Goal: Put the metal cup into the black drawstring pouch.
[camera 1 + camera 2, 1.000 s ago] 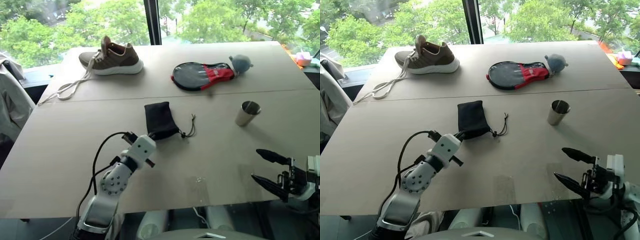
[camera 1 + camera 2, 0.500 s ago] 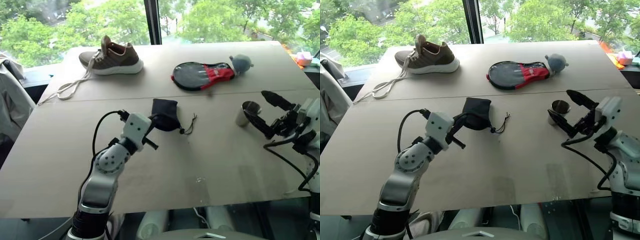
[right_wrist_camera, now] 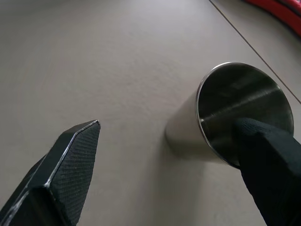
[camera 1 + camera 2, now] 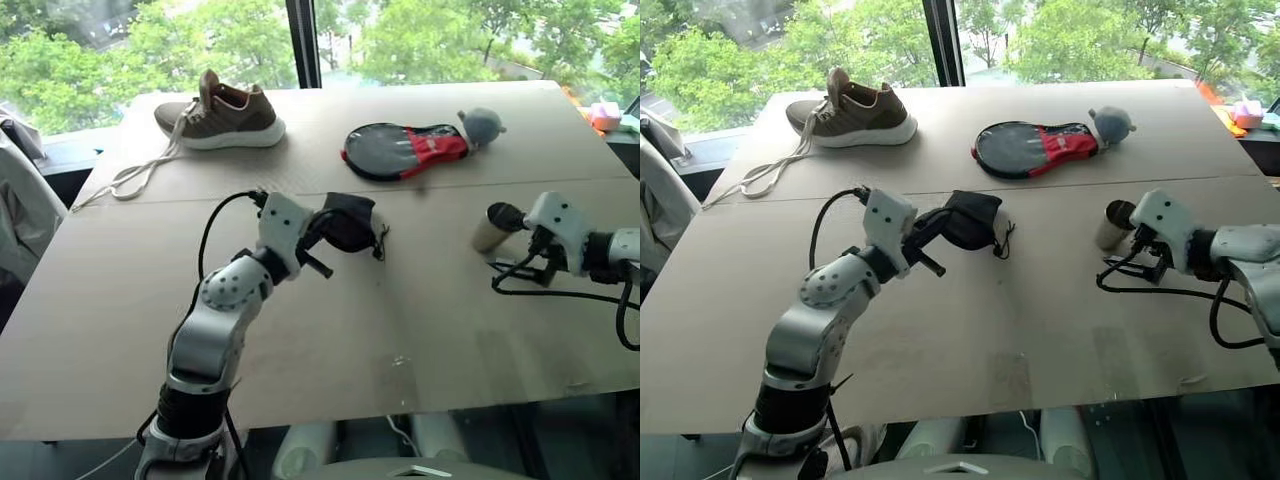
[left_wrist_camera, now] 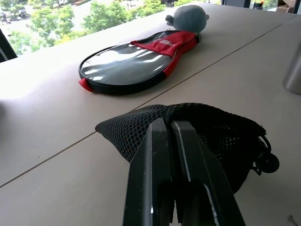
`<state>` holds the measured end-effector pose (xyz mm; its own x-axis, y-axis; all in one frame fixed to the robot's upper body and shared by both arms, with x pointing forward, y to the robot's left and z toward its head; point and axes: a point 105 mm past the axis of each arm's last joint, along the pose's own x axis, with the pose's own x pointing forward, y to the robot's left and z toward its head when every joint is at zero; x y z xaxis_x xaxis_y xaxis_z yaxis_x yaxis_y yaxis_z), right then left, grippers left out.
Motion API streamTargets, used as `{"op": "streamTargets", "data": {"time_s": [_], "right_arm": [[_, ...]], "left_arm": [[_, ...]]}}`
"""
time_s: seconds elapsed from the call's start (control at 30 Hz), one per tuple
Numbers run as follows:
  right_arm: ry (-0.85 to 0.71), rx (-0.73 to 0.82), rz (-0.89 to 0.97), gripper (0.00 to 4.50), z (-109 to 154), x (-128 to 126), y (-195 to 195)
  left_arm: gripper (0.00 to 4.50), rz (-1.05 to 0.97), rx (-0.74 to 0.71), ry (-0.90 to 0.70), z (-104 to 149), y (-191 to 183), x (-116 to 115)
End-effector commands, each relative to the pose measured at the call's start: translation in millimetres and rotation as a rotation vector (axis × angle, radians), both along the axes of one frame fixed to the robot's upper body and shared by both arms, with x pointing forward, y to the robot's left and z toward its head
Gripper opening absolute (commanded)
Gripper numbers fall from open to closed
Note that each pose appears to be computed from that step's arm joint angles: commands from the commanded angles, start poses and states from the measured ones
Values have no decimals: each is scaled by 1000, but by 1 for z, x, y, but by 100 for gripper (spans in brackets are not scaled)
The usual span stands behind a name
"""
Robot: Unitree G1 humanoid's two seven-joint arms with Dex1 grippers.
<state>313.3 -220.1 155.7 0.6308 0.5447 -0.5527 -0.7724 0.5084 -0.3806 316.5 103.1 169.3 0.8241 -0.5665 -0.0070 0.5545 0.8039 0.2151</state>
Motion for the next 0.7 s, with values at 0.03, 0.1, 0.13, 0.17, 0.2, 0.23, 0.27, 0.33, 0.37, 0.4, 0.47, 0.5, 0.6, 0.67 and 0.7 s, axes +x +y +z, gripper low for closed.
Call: {"op": "streamTargets", "data": {"time_s": [0.03, 0.1, 0.13, 0.17, 0.2, 0.23, 0.27, 0.33, 0.37, 0.4, 0.47, 0.5, 0.6, 0.67, 0.7], "right_arm": [[22, -60, 31, 365, -7, 1, -4], [19, -84, 44, 289, -8, 2, -6], [17, -97, 48, 255, -9, 2, -8], [17, -110, 55, 207, -9, 2, -9], [18, -122, 62, 162, -10, 2, -10], [19, -135, 67, 122, -11, 2, -12], [19, -142, 71, 58, -11, 2, -12], [16, -177, 77, 7, -12, 2, -16], [15, -193, 80, 7, -13, 2, -18], [15, -210, 83, 7, -13, 2, -20], [4, -208, 82, 7, -13, 3, -21], [-10, -192, 72, 7, -11, 5, -20], [-76, -133, 67, 7, 4, 11, -12], [-155, 3, 113, 7, 29, 13, 14], [-195, 84, 178, 7, 45, 10, 34]], "left_arm": [[0, -1, -21, -5, 10, 6, 0], [0, -4, -33, 11, 10, 8, 0], [0, -6, -34, 16, 10, 8, -1], [0, -9, -36, 21, 10, 8, -1], [0, -10, -44, 29, 10, 8, -1], [0, -9, -54, 41, 9, 8, 0], [0, -7, -62, 50, 8, 8, 0], [0, -34, -84, 68, 8, 5, -2], [0, -42, -99, 79, 8, 3, -1], [0, -46, -111, 88, 7, 2, -1], [0, -56, -126, 102, 5, -2, 0], [0, -58, -130, 105, 4, -4, 1], [0, -63, -166, 137, 2, -7, 3], [0, -71, -188, 154, 5, -7, 6], [0, -75, -201, 163, 7, -7, 8]]}}
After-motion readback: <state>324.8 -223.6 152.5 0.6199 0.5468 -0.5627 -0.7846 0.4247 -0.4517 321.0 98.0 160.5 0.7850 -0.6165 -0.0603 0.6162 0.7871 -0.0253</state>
